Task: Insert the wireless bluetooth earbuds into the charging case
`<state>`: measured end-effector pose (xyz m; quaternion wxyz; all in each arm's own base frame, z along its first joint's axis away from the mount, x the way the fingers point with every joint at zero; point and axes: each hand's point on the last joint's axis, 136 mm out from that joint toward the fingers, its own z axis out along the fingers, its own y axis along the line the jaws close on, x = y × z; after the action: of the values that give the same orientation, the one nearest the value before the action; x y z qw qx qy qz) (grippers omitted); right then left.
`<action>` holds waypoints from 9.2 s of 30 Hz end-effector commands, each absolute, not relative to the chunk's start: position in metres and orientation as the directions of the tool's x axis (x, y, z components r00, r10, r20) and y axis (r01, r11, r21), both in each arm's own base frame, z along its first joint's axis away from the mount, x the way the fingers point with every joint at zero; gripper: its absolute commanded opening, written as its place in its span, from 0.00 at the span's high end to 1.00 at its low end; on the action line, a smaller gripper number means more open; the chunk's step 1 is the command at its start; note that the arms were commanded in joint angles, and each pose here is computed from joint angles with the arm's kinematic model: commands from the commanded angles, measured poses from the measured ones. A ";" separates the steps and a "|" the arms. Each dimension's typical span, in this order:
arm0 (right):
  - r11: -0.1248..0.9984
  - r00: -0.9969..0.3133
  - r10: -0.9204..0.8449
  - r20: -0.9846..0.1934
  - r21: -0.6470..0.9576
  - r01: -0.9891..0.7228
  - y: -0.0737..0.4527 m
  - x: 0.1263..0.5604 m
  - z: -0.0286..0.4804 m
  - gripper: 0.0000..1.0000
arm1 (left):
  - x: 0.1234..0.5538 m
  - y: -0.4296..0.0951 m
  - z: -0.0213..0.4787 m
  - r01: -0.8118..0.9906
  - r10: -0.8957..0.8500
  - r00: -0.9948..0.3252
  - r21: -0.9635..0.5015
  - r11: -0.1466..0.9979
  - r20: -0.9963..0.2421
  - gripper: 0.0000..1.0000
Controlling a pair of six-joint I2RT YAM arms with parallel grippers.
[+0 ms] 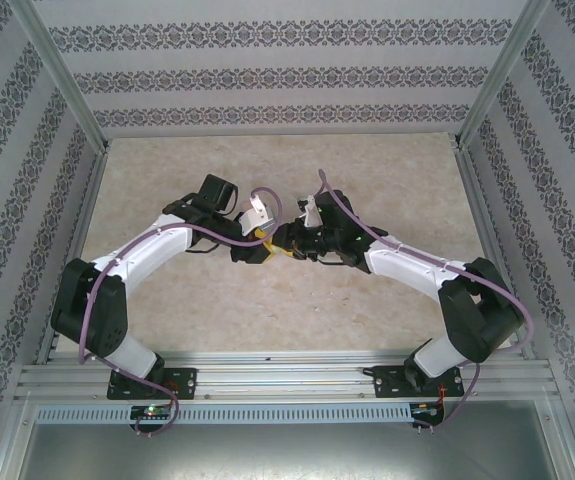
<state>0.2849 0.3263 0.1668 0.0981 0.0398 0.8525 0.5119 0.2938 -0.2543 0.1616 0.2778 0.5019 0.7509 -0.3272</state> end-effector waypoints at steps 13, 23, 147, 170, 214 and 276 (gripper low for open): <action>0.215 -0.957 0.286 -0.040 0.976 0.023 0.322 0.289 0.261 0.81 | 0.299 -0.234 0.252 0.926 0.099 -0.251 -0.210 0.313 -0.963 0.32; 0.124 -0.968 0.250 -0.015 0.992 0.017 0.338 0.289 0.294 0.81 | 0.309 -0.241 0.267 0.955 -0.027 -0.160 -0.162 0.248 -0.987 0.37; 0.179 -0.241 -0.338 -0.910 0.189 -0.966 0.362 0.204 0.337 0.47 | 0.211 -0.215 0.320 0.979 0.045 -0.202 -0.201 0.027 -0.978 0.83; 0.296 -0.515 -0.121 -0.849 0.464 -0.835 0.349 0.246 0.360 0.67 | 0.206 -0.215 0.332 0.978 0.020 -0.206 -0.206 -0.009 -0.978 0.83; 0.505 -0.651 0.070 -0.756 0.589 -0.631 0.314 0.286 0.347 0.45 | 0.214 -0.215 0.328 0.974 0.018 -0.224 -0.224 0.029 -0.974 0.83; 0.422 -0.425 -0.246 -0.871 0.298 -0.856 0.361 0.265 0.337 0.47 | 0.208 -0.215 0.334 0.970 0.017 -0.242 -0.243 -0.011 -0.970 0.81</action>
<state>0.2615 0.3577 0.3301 0.3935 -0.3816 0.7519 0.3662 0.2216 -0.2144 0.3170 0.4107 0.4057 0.5973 -0.5567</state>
